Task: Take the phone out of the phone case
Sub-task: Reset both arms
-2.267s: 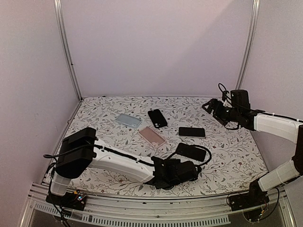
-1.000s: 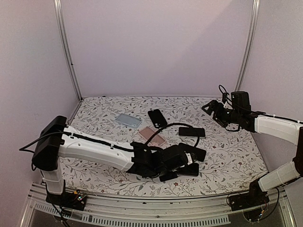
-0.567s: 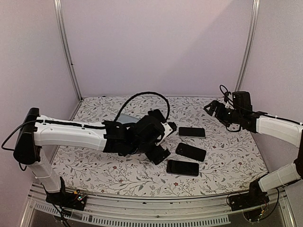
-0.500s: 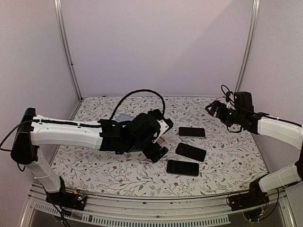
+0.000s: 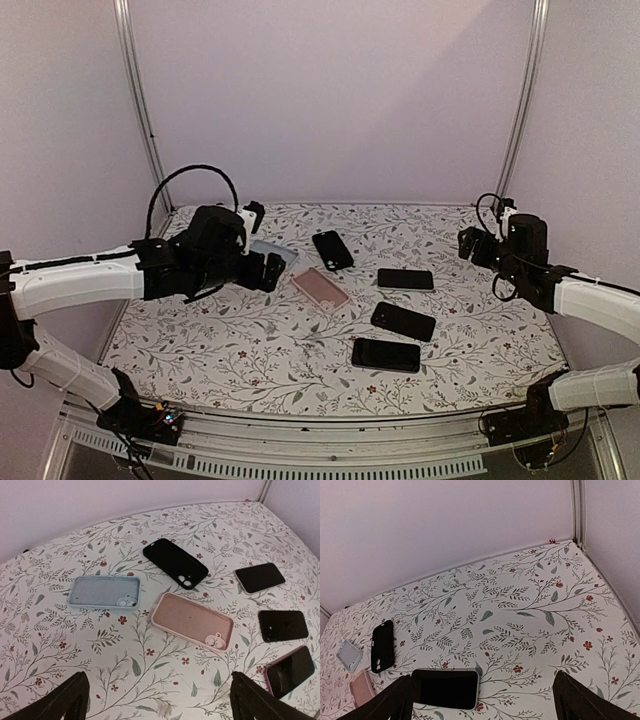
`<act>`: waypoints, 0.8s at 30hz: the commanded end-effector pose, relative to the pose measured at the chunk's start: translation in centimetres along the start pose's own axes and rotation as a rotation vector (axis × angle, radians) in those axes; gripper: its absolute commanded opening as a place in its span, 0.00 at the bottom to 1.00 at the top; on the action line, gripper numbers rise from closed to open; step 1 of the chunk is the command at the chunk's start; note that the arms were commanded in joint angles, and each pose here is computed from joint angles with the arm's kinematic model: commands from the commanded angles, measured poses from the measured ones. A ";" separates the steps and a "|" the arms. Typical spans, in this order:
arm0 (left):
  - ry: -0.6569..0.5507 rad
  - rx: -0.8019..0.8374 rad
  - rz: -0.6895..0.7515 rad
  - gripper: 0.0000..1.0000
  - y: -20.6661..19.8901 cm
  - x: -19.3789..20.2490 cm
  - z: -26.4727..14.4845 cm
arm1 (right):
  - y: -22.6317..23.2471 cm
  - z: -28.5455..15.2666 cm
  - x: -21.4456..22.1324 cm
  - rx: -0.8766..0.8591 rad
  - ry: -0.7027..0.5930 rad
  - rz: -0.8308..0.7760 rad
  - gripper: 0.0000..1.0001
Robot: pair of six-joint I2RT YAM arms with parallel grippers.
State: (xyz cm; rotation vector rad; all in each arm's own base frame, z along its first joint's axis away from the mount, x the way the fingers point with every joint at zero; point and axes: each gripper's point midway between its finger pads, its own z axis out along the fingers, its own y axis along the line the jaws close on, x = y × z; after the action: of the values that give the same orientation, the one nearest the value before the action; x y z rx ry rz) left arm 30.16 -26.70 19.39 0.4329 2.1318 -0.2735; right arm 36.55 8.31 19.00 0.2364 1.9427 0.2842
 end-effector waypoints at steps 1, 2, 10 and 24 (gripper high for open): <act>-0.045 -0.102 -0.224 0.99 5.8 -0.4 -0.4 | -2.7 -0.2 -2.0 0.117 -0.127 -0.086 0.99; -0.049 -0.115 -0.253 1.00 7.2 -0.3 -0.5 | -3.5 -0.1 -2.0 0.135 -0.132 -0.086 0.99; -0.107 -0.232 -0.443 1.00 15.2 1.8 -2.0 | -9.4 0.4 -2.2 0.266 -0.187 -0.060 0.99; -0.455 -0.329 -0.351 0.99 21.8 2.8 -5.1 | -11.4 0.9 -1.5 0.253 -0.341 -0.190 0.99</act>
State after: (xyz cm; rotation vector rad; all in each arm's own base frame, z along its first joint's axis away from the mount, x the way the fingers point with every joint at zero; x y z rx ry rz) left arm 33.54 -4.39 15.50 -0.3058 1.9970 -0.1746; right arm 36.93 -3.57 13.08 0.3277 1.8116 -0.1444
